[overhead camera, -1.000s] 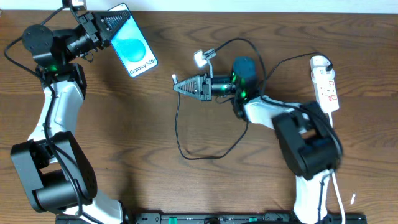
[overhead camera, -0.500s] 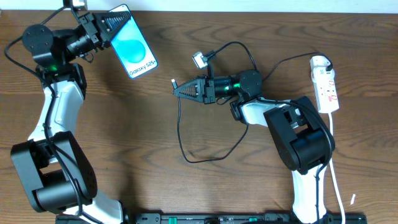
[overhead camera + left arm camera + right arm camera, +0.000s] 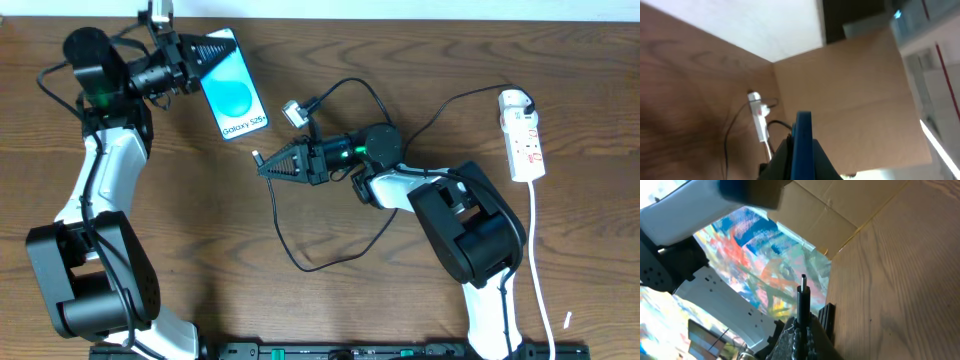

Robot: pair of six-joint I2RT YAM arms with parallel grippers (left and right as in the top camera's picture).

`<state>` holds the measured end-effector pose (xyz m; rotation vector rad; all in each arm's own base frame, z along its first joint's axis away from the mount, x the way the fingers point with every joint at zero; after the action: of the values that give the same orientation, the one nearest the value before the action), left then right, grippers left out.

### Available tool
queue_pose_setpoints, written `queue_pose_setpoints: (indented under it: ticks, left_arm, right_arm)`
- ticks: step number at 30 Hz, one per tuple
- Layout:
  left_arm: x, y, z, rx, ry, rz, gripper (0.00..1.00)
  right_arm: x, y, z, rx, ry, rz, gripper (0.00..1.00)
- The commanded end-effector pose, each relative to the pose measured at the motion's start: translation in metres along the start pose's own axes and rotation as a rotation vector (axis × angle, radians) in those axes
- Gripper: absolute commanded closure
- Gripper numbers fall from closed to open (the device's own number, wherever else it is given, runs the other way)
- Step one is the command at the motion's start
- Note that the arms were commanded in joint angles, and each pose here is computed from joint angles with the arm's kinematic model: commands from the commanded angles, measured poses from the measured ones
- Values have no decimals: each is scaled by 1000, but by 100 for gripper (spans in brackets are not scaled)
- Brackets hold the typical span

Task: Plug charger to phone and switch on socket
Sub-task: 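Carry the plug toward the phone's bottom port with the right gripper, then align the plug tip with the phone's bottom port using the right gripper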

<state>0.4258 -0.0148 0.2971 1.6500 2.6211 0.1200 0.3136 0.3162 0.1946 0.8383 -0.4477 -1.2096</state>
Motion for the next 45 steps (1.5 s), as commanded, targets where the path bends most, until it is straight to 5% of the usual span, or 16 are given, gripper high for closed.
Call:
queue_pose_setpoints:
  ticks: [1,16,45]
  left_arm:
    - [2,0,-11,-133,11,-25,93]
    - [2,-3,-10,-211,9,3,93]
    - [2,2,-6,-84,28,-51,93]
  right_arm:
    - [-4,9,7,71,32,19,99]
    - [-4,12,6,74,25,-2,99]
    - [-4,21,-3,-14,-28,-101,99]
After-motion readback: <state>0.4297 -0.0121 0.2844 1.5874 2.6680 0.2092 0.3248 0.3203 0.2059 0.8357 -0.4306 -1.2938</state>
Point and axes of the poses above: each gripper's point midway between its finger pads, its own x axis back along the fingers, its own z axis along the line the jaws close on, y = z × x, the point moved 7 cm from there along x, back along the fingers, and after that the axes turned 14 degrees about x, right-handed, at the moved point
